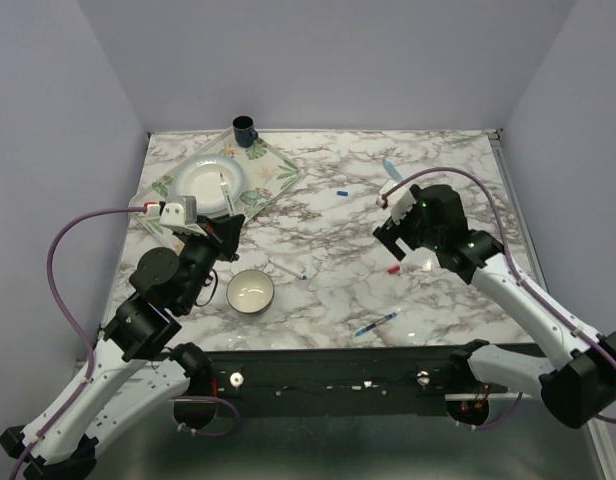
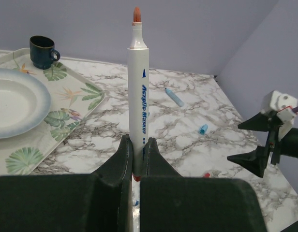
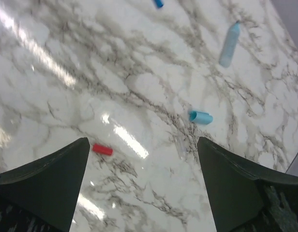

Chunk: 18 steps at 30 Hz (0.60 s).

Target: Insert the pens into the pen caps

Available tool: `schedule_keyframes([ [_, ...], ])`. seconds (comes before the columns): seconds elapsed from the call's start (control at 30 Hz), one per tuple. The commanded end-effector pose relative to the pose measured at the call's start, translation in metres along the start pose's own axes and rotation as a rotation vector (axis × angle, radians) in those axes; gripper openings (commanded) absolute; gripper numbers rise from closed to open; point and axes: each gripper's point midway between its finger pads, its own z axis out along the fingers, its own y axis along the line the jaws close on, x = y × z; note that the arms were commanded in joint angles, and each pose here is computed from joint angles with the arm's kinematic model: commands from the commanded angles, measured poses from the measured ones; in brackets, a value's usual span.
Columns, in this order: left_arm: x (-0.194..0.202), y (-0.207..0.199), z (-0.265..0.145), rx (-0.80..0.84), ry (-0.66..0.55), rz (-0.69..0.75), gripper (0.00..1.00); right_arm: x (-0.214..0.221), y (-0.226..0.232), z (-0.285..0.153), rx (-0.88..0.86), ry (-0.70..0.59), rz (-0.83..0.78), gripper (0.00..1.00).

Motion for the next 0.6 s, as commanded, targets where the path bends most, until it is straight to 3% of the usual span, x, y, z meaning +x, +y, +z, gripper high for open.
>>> schedule_keyframes([
  [0.0,0.0,-0.003,0.001,0.023,-0.006,0.007,0.0,-0.066,-0.039,-0.042,0.234,-0.36,0.688,1.0],
  [0.03,0.0,-0.003,0.001,0.025,-0.006,0.007,0.0,-0.06,-0.062,-0.062,0.388,-0.413,0.877,1.0],
  [0.1,0.0,-0.002,0.001,0.017,-0.007,0.009,0.0,-0.051,-0.064,-0.067,0.427,-0.456,1.172,1.0],
  [0.17,0.001,-0.001,0.002,0.011,-0.005,0.012,0.0,-0.07,-0.059,-0.066,0.327,-0.518,1.164,1.0],
  [0.23,0.0,0.0,0.001,0.006,-0.009,0.012,0.0,-0.066,-0.053,-0.058,0.304,-0.502,1.426,1.0],
  [0.27,0.001,0.001,0.002,0.004,-0.008,0.012,0.0,-0.05,-0.038,-0.04,0.297,-0.386,1.508,1.0],
  [0.33,0.0,0.001,0.001,0.005,-0.009,0.012,0.0,-0.049,-0.03,-0.03,0.287,-0.273,1.748,1.0],
  [0.37,0.0,0.001,0.001,0.005,-0.009,0.012,0.0,-0.029,-0.013,-0.023,0.323,-0.11,1.797,1.0],
  [0.5,0.001,0.0,0.001,0.006,-0.009,0.012,0.0,0.006,0.021,0.018,0.426,0.364,1.846,1.0],
  [0.57,0.001,0.0,0.002,0.008,-0.006,0.012,0.0,0.022,0.03,0.019,0.498,0.517,1.825,1.0],
])
